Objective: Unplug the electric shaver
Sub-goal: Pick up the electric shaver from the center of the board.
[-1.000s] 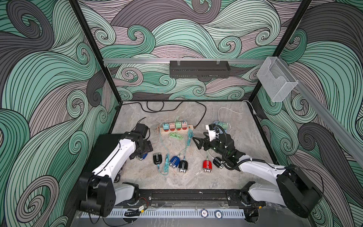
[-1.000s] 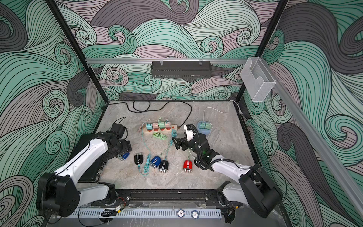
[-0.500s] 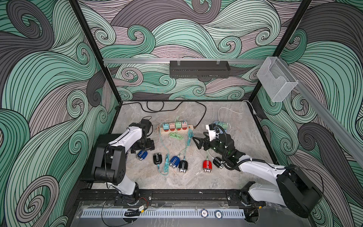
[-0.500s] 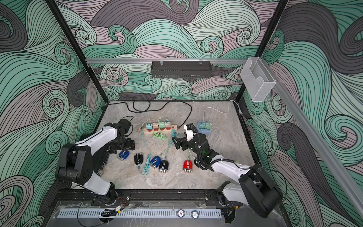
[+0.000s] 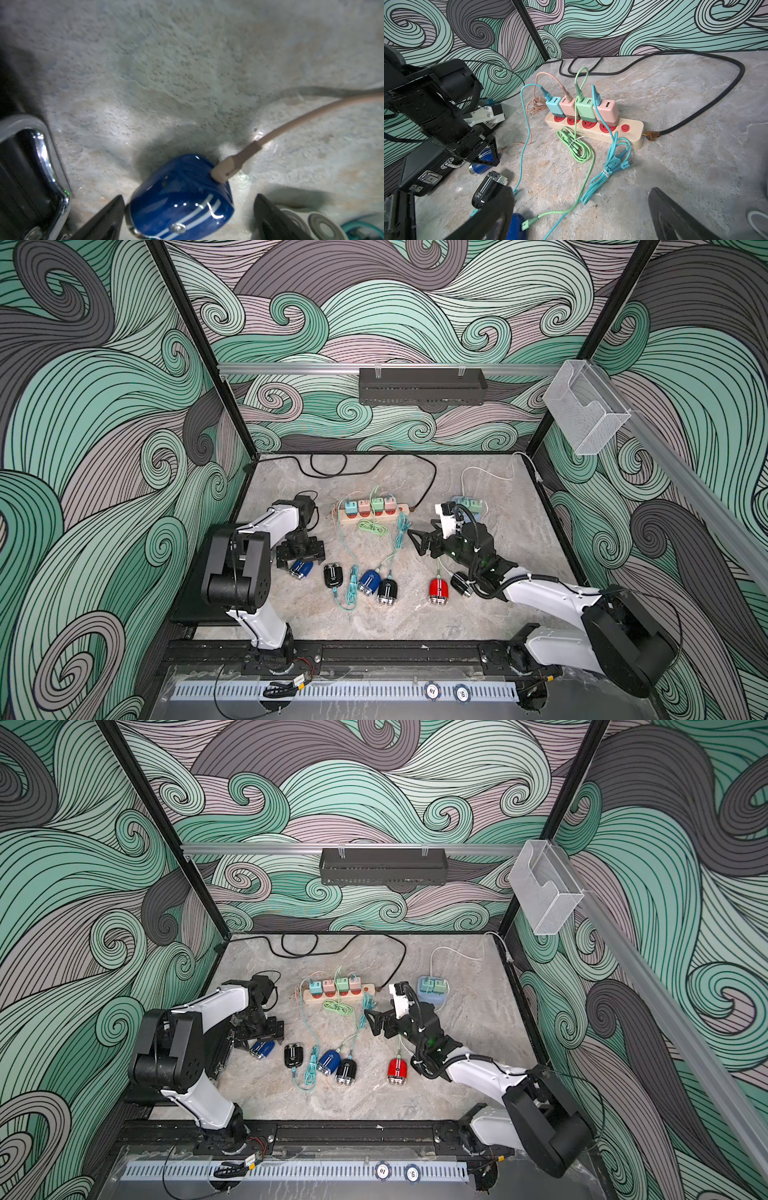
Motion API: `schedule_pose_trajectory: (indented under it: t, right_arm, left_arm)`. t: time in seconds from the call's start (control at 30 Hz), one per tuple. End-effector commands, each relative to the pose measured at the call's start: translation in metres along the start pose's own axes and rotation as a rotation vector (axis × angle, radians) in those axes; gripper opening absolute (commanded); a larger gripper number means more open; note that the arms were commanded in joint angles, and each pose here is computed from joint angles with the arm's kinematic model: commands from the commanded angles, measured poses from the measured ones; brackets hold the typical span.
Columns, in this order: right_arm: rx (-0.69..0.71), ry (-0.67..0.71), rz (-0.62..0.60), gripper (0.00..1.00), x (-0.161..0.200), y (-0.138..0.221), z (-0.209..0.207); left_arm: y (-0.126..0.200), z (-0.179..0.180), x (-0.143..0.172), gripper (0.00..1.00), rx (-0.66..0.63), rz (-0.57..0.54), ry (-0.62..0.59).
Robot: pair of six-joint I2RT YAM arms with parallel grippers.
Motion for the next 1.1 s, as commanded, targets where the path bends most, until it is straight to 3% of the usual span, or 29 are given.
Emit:
schedule_pose_trajectory:
  t: [0.0, 0.23, 0.43, 0.67, 0.73, 1.07]
  right_arm:
    - [0.017, 0.013, -0.006, 1.0, 0.0, 0.0, -0.001]
    - [0.019, 0.002, 0.007, 1.0, 0.002, -0.004, -0.002]
    - [0.019, -0.001, 0.011, 1.0, 0.003, -0.004, -0.002]
    - [0.018, -0.001, 0.008, 1.0, 0.002, -0.003, -0.002]
    - [0.016, -0.003, 0.009, 1.0, 0.002, -0.004, -0.002]
    - [0.013, -0.006, 0.01, 1.0, 0.002, -0.004, -0.001]
  left_arm:
    - [-0.001, -0.003, 0.008, 0.9, 0.05, 0.033, 0.004]
    - [0.005, 0.001, 0.021, 0.85, -0.005, -0.01, 0.015]
    - [0.01, -0.01, 0.016, 0.73, 0.001, -0.052, -0.051]
    - [0.002, -0.017, 0.013, 0.72, -0.026, -0.024, -0.088]
    - [0.003, -0.02, 0.011, 0.77, -0.017, -0.039, -0.1]
    - [0.004, -0.033, 0.007, 0.77, 0.043, -0.04, -0.162]
Point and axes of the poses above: each gripper's point midway between its finger pads, its own y axis back along the fingers, its own z axis along the line the jaws close on, x = y × z, the point moved 4 cm from there along y, back along the fingers, and after that the axes turned 8 degrees about y, right-handed, at the moved point
